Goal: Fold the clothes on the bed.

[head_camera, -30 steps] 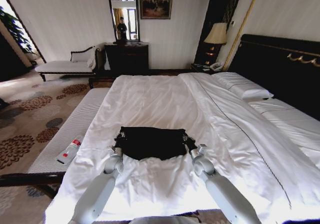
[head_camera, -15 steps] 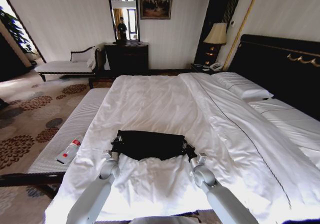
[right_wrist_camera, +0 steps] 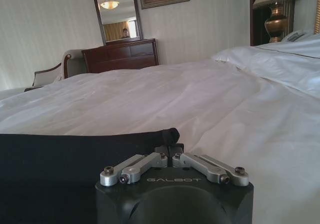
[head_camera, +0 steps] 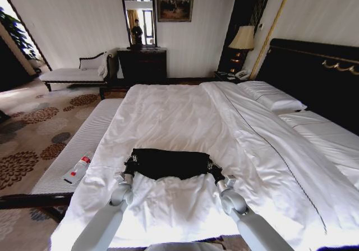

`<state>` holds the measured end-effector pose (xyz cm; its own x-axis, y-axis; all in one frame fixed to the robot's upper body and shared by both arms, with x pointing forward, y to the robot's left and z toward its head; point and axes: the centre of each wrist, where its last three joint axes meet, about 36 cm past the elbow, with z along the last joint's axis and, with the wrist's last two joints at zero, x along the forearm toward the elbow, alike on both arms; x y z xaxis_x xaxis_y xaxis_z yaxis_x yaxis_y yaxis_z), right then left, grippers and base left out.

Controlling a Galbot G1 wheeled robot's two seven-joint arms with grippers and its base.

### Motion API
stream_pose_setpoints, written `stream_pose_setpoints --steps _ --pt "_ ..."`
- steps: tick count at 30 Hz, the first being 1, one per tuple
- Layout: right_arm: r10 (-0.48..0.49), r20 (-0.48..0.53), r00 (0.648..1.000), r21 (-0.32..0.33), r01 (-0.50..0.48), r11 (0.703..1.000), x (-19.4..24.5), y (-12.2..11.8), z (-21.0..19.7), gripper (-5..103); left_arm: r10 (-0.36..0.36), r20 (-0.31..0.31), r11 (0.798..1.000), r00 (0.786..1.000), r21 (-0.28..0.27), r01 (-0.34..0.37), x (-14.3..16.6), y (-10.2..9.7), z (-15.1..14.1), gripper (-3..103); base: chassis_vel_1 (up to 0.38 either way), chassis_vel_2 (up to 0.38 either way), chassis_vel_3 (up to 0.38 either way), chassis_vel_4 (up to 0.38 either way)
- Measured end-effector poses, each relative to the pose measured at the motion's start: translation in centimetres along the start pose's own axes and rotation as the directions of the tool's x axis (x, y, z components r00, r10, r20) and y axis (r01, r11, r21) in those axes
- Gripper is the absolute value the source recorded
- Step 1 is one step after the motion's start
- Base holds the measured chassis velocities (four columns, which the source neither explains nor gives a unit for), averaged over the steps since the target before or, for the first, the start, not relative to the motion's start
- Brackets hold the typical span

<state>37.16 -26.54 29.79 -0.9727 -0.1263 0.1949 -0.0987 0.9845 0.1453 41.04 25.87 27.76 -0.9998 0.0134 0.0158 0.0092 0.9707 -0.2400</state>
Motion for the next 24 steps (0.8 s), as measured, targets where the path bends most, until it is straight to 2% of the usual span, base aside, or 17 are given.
stream_pose_setpoints --steps 10,11,12,13,14,15,16,17,18,19,20,21,22,23,24 --pt "-0.007 -0.015 1.0 0.005 0.007 1.0 0.4 0.2 0.7 0 -0.009 -0.026 1.0 1.0 -0.022 0.009 0.6 0.1 0.6 1 0.0 0.0 0.0 0.0" --pt "-0.017 -0.016 1.0 0.007 0.017 1.0 0.6 0.0 0.8 0 -0.019 -0.033 1.0 0.999 -0.022 0.018 0.7 0.0 0.6 -2 0.0 0.0 0.0 0.0" --pt "-0.023 -0.016 1.0 0.012 0.023 1.0 0.7 0.0 0.8 -1 -0.02 -0.038 1.0 0.999 -0.021 0.019 0.8 -0.1 0.5 3 0.0 0.0 0.0 0.0" --pt "-0.023 -0.016 1.0 0.012 0.023 1.0 0.7 0.0 0.8 -1 -0.02 -0.038 1.0 0.999 -0.021 0.019 0.8 -0.1 0.5 3 0.0 0.0 0.0 0.0" --pt "-0.027 -0.015 1.0 0.017 0.027 0.999 0.9 -0.1 0.9 4 -0.019 -0.045 1.0 0.999 -0.02 0.018 1.0 -0.2 0.4 3 0.0 0.0 0.0 0.0" --pt "-0.028 -0.013 1.0 0.019 0.029 0.999 1.0 -0.1 0.9 4 -0.018 -0.05 1.0 0.999 -0.018 0.018 1.1 -0.2 0.4 8 0.0 0.0 0.0 0.0" --pt "-0.03 -0.01 1.0 0.023 0.03 0.999 1.4 -0.1 1.0 15 -0.015 -0.059 1.0 0.998 -0.016 0.014 1.7 -0.3 0.3 13 0.0 0.0 0.0 0.0" --pt "-0.03 -0.01 1.0 0.023 0.03 0.999 1.4 -0.1 1.0 15 -0.015 -0.059 1.0 0.998 -0.016 0.014 1.7 -0.3 0.3 13 0.0 0.0 0.0 0.0" --pt "-0.029 -0.009 1.0 0.024 0.029 0.999 1.6 -0.2 1.1 15 -0.015 -0.061 1.0 0.998 -0.016 0.014 1.9 -0.3 0.2 19 0.0 0.0 0.0 0.0" --pt "-0.027 -0.007 1.0 0.024 0.027 0.999 1.9 -0.2 1.2 25 -0.015 -0.061 1.0 0.998 -0.017 0.014 2.4 -0.2 0.1 24 0.0 0.0 0.0 0.0" --pt "-0.024 -0.006 1.0 0.023 0.025 0.999 2.3 -0.2 1.3 25 -0.016 -0.062 1.0 0.998 -0.021 0.015 2.9 0.0 0.0 29 0.0 0.0 0.0 0.0" --pt "-0.024 -0.006 1.0 0.023 0.025 0.999 2.3 -0.2 1.3 25 -0.016 -0.062 1.0 0.998 -0.021 0.015 2.9 0.0 0.0 29 0.0 0.0 0.0 0.0" --pt "-0.023 -0.006 1.0 0.021 0.023 1.0 2.8 -0.1 1.4 31 -0.018 -0.063 0.999 0.998 -0.031 0.016 3.5 0.3 -0.2 34 0.0 0.0 0.0 0.0" --pt "-0.022 -0.006 1.0 0.02 0.022 1.0 3.1 -0.1 1.5 37 -0.019 -0.062 0.999 0.998 -0.037 0.017 3.8 0.5 -0.3 34 0.0 0.0 0.0 0.0" --pt "-0.022 -0.004 1.0 0.02 0.022 1.0 3.5 -0.1 1.5 37 -0.021 -0.059 0.999 0.998 -0.045 0.019 4.3 0.8 -0.4 40 0.0 0.0 0.0 0.0"
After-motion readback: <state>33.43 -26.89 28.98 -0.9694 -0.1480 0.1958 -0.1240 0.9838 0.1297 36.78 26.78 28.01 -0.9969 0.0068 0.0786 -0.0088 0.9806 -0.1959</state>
